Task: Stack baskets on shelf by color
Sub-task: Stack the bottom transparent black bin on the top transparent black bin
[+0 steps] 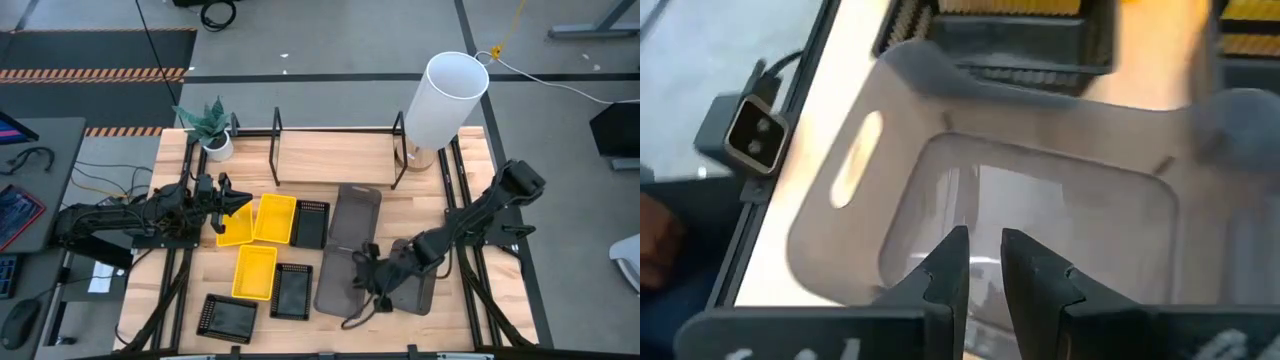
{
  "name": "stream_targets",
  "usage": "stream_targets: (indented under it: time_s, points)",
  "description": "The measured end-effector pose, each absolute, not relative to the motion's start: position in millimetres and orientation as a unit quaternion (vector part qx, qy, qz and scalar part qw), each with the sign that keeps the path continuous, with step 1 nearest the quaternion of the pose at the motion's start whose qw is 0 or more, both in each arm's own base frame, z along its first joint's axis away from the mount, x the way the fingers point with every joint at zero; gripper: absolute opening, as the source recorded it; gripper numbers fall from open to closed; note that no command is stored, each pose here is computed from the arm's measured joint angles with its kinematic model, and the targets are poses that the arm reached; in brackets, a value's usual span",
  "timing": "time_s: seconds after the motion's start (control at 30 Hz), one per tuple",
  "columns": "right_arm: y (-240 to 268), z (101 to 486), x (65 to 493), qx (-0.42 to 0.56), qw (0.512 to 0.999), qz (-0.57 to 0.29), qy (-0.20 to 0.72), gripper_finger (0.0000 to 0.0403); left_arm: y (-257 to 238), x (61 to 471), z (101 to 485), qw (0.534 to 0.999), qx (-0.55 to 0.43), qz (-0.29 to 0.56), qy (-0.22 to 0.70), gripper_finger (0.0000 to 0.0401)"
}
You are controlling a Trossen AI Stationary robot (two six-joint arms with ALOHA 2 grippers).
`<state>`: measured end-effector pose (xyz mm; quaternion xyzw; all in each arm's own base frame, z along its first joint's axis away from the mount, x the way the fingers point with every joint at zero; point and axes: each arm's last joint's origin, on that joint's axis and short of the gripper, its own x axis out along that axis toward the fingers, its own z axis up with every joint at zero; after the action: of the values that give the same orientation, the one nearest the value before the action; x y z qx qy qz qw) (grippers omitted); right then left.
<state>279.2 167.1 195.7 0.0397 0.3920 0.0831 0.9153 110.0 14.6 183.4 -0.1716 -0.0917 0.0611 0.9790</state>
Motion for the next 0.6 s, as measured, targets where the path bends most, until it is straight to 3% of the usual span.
stream_targets:
  time_s: [0.4,0.6]
  points:
    - [208,199,321,0.021,0.884,0.057,0.463,0.0071,15,110,184,0.979,-0.171,0.061,-0.093,0.0030]
    - [230,205,341,0.010,0.889,0.075,0.452,0.0108,15,110,184,0.979,-0.171,0.061,-0.093,0.0037]
